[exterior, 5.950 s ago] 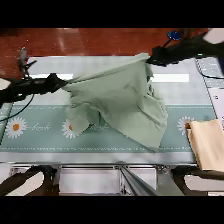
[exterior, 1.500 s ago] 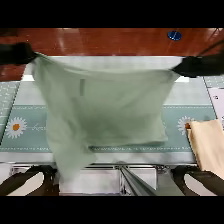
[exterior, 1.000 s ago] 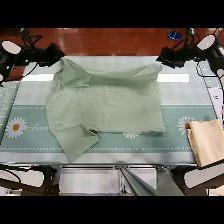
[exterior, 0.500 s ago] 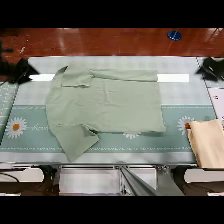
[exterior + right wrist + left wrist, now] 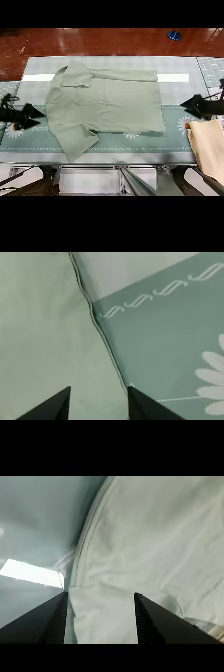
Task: Fold the shirts.
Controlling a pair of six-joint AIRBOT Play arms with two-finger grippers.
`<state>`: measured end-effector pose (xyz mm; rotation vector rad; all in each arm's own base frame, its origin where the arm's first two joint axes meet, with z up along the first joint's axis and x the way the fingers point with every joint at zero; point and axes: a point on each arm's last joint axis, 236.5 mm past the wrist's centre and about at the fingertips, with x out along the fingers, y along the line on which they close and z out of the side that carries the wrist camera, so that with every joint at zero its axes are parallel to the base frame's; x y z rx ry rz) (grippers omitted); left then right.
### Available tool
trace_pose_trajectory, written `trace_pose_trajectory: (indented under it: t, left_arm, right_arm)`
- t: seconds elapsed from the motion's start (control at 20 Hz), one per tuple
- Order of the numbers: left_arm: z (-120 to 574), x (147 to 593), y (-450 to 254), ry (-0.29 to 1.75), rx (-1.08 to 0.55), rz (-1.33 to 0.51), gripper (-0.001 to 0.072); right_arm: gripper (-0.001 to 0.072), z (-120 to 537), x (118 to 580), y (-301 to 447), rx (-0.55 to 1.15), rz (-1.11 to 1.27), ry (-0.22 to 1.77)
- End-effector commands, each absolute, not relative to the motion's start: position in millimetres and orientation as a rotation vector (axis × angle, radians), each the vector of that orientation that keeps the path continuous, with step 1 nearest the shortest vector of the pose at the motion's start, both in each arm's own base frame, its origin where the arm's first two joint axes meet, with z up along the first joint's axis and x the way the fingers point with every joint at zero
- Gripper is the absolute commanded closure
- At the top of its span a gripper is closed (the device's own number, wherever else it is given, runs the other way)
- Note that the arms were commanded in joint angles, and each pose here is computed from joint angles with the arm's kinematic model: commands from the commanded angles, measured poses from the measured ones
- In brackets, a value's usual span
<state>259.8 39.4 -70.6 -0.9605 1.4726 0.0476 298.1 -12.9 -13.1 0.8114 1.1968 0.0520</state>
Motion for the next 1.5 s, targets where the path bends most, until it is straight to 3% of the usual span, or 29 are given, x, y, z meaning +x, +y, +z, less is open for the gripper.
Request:
trace_pose_trajectory:
  t: [0.0,0.25,0.55,0.6,0.65,0.7,0.85,1.05,1.45]
  left_arm:
    - [-89.3,237.0,28.6,1.51,-0.985,0.048,0.02]
    - [-101.2,236.8,24.5,1.507,-1.018,0.061,0.0201]
    - [-106.6,273.1,-4.9,1.442,-1.082,0.005,0.021]
    - [-107.8,276.0,-11.6,1.451,-1.069,-0.011,0.0275]
    - [-109.1,278.0,-17.0,1.462,-1.049,-0.026,0.0436]
    - [-107.7,280.5,-20.3,1.464,-1.028,-0.045,0.067]
    - [-100.2,286.7,-21.4,1.457,-1.002,-0.076,0.068]
    - [-95.8,286.8,-23.3,1.465,-1.001,-0.096,0.068]
    - [-95.1,285.5,-24.5,1.468,-0.99,-0.112,0.068]
  right_arm:
    - [0.0297,-26.6,274.2,8.6,0.838,0.087,1.193]
    - [0.0297,-27.9,274.6,10.7,0.843,0.092,1.189]
    - [0.0298,-28.9,279.9,4.7,0.855,0.056,1.167]
    - [0.0297,-30.7,278.3,3.0,0.853,0.044,1.175]
    - [0.0297,-33.6,275.1,0.9,0.842,0.032,1.19]
    - [0.0297,-37.4,269.9,-1.4,0.826,0.019,1.214]
    - [0.0297,-59.6,238.5,0.1,0.817,-0.028,1.341]
    - [0.0297,-81.0,215.5,28.1,0.933,-0.001,1.401]
    - [0.0297,-96.3,224.7,66.6,0.953,0.002,1.446]
